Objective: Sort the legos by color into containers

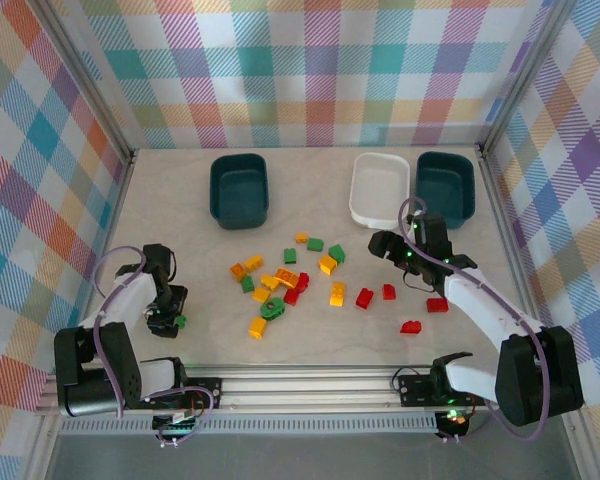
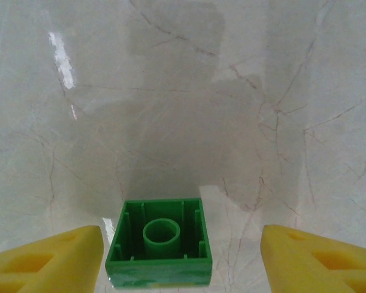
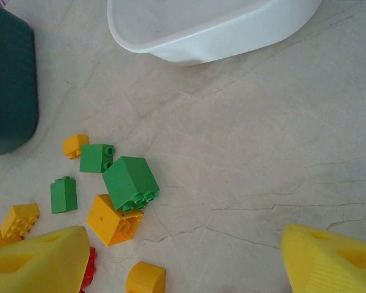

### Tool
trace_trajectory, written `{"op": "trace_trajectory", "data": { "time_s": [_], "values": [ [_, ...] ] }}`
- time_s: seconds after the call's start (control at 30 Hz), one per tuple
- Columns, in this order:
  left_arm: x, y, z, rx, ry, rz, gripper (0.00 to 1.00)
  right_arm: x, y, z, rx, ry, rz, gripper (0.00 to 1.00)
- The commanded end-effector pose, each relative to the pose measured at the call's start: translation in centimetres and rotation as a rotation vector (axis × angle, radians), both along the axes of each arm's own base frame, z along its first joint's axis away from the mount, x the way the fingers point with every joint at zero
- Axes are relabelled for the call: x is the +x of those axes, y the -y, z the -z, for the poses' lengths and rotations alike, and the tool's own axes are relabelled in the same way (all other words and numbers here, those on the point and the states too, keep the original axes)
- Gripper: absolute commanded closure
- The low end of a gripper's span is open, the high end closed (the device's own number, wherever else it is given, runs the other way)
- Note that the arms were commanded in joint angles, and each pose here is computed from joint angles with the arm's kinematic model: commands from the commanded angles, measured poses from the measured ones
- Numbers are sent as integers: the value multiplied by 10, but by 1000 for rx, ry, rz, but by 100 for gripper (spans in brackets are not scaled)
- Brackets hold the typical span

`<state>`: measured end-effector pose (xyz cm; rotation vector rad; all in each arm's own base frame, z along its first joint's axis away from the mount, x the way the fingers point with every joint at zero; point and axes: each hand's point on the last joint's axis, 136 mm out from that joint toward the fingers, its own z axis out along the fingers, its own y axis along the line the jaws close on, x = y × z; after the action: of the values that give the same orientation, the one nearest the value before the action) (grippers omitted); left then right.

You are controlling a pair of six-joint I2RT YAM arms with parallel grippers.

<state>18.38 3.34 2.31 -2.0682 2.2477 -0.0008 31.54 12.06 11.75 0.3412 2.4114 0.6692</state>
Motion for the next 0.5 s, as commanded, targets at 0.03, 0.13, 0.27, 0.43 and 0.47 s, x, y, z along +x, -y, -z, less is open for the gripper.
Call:
{"op": "trace_trajectory", "data": {
  "time_s": [0.03,0.13,0.27,0.43,0.47],
  "values": [
    [-6,-7,1,28,-5,0,36,-1,-2,-2,14,14,2,19],
    [-9,-10,1,48,7,-9,39,-1,-2,-3,12,17,2,19],
    [-8,-9,6,38,30,-18,40,-2,-3,-3,14,19,-1,19],
    [-6,-6,12,17,38,-11,42,-1,-4,-3,13,20,-5,20],
    [-6,-6,13,16,39,-12,44,-1,-4,-3,12,19,-4,20]
  ]
}}
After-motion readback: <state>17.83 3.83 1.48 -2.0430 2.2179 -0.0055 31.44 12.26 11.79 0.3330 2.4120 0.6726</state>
